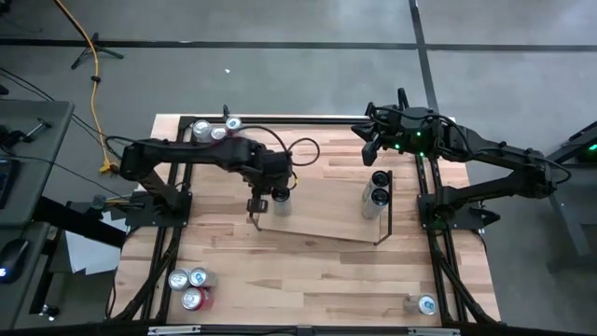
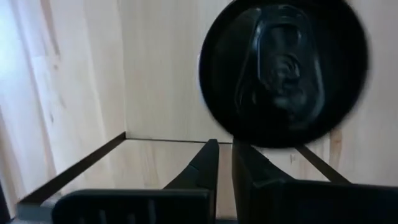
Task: Place canned beverage on shelf
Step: Put the white soda can on the shelf aligned with the other white soda cans
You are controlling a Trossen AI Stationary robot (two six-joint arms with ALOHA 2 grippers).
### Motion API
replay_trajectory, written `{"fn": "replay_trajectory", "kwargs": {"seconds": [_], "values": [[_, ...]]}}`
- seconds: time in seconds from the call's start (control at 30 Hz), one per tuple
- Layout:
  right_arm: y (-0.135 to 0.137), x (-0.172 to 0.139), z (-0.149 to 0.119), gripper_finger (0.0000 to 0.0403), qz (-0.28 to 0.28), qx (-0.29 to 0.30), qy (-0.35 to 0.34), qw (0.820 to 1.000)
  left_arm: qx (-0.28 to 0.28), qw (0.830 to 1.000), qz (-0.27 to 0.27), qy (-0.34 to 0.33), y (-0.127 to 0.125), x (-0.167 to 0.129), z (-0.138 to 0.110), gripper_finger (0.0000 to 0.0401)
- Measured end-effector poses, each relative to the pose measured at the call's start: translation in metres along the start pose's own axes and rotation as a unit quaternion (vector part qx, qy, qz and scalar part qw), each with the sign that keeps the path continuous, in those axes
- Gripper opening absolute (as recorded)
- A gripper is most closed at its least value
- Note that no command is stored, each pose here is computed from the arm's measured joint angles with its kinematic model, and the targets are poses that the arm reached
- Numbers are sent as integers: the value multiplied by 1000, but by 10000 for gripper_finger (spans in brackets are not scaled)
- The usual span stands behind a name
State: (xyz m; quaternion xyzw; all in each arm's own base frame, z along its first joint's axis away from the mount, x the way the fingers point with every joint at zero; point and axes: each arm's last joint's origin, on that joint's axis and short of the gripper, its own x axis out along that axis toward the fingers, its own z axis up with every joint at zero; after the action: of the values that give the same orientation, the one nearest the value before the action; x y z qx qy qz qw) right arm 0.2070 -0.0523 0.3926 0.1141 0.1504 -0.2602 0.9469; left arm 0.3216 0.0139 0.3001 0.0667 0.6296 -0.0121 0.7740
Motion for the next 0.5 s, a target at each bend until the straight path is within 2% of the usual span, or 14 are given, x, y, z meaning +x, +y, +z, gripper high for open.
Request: {"fn": "replay_trajectory", "kwargs": {"seconds": [0.23,0.5], "values": [[0,0,0,0,0,1,0,1000,20,1000,-6,20,-2,23,11,0],[0,0,-1,0,-1,0,3,1000,18,998,-18,-49,-1,24,25,0]]}}
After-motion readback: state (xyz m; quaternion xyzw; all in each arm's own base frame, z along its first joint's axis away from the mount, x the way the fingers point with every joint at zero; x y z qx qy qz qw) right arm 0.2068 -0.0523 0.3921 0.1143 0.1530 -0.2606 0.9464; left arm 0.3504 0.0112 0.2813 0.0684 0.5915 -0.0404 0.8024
